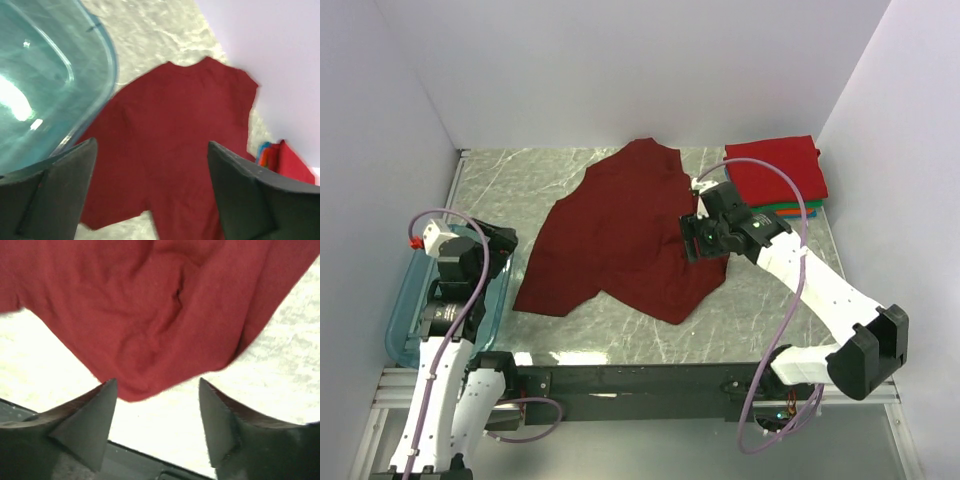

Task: Fold and stack the t-shirts
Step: Flatten the tshirt out

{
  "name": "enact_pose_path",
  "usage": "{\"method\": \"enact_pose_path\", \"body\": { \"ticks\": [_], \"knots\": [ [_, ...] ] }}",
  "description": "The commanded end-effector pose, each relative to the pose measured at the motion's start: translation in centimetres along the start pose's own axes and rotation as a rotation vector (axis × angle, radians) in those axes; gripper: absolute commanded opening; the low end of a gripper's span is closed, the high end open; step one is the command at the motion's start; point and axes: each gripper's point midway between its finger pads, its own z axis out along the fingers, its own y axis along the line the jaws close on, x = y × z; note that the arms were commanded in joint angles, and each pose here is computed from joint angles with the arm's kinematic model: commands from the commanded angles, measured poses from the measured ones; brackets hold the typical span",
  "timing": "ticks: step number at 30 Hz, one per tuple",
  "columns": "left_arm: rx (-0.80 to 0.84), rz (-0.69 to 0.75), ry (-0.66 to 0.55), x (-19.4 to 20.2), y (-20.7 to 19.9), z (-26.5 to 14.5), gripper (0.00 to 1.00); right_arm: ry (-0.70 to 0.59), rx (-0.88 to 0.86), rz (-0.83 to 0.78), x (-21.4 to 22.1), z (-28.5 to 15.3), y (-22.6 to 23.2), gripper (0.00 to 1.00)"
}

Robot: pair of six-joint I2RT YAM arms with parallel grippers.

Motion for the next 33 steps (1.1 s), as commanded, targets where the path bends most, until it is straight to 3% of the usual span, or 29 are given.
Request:
{"method": "enact_pose_path", "body": {
  "ticks": [1,8,17,26,33],
  "knots": [
    [0.116,-0.02,0.0,-1.5,-3.6,-1.3,1.0,-0.16,-0.028,0.047,-3.0,-1.4,0.5,0.77],
    [0.233,-0.002,0.094,0.1,-6.2,-0.2,1.0,-0.16,0.029,0.21,-1.3,0.8,-1.3,0.78],
    [0.285,0.061,0.214,4.5,-8.0,0.8,1.0,-0.144,-0.015,0.577,3.7,3.8,-6.0,0.77],
    [0.156,0.195,0.392,12.6,-7.4,4.0,0.99,-0.046,0.063,0.665,7.0,7.4,-7.9,0.72],
    [0.115,0.242,0.441,15.2,-6.0,5.6,0.99,0.013,0.129,0.68,8.8,8.8,-8.8,0.6]
  ]
}}
